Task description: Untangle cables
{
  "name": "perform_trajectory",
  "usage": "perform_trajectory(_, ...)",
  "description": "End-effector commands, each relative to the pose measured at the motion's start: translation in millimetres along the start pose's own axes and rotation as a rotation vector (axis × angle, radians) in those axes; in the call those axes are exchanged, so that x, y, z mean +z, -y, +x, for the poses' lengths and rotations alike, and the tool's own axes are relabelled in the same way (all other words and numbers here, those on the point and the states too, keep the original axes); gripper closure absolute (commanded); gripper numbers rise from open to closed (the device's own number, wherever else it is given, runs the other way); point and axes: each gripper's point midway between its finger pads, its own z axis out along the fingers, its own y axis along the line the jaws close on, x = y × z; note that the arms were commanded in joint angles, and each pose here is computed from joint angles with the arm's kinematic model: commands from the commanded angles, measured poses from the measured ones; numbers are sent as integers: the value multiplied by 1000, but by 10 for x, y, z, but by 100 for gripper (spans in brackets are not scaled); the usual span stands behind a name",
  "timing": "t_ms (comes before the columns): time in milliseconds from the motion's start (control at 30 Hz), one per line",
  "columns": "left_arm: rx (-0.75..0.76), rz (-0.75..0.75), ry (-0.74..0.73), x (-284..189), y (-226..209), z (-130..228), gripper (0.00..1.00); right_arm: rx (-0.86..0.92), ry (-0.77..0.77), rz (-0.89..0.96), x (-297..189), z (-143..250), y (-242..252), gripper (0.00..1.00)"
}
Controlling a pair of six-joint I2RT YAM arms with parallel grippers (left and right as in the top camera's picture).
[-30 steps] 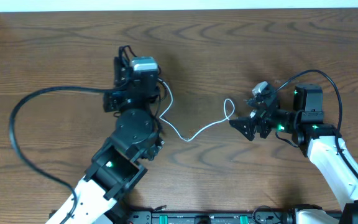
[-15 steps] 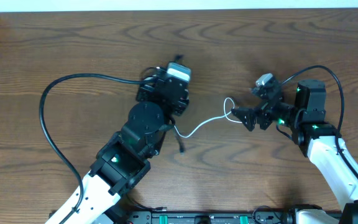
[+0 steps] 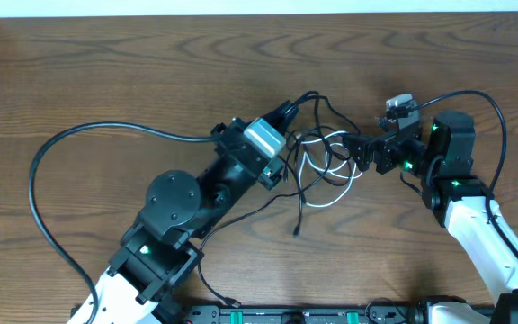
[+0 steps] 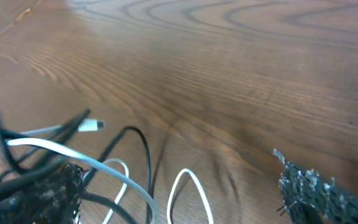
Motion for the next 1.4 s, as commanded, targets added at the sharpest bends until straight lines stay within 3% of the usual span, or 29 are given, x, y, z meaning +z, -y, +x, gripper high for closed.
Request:
perform_trajectory(0, -16, 17, 96, -95, 8, -335, 93, 30, -25, -4, 67, 72, -7, 1)
perform_trajectory(133, -15, 44, 127, -140, 51, -422, 93, 41, -41, -4, 125, 136, 32, 4)
perform_trajectory(200, -14, 65, 130, -145, 86, -429, 93, 60, -46, -2, 163, 162, 62, 16)
perform_trajectory(333, -14, 64, 130, -145, 83, -430, 92, 135, -61, 58, 235, 243, 212, 65)
perform_trajectory(500, -14, 64, 130, -145, 83, -430, 93, 255, -95, 216, 276, 421, 521, 87)
perform_trajectory(600, -14, 63, 130, -145, 83, -430, 93, 315, -117, 305, 280, 548, 689, 93)
perform_trajectory(633, -14, 63, 130, -145, 83, -429, 93, 332, -122, 322, 280, 577, 719, 92)
perform_trajectory(667, -14, 63, 130, -145, 82, -429, 93, 343, -129, 326, 287, 607, 729, 84)
perform_trajectory(733, -14, 63, 130, -145, 83, -429, 93, 346, -136, 322, 299, 629, 728, 58)
perform_trajectory(900, -12, 62, 128, -145, 80, -425, 92, 338, -112, 243, 340, 541, 617, 10)
perform_trajectory(1033, 9, 21, 105, -137, 11, -372, 92, 322, -63, 84, 355, 366, 431, 1)
perform_trajectory(1367, 0, -165, 57, -223, -308, -307, 93, 296, -108, 63, 217, 505, 548, 1)
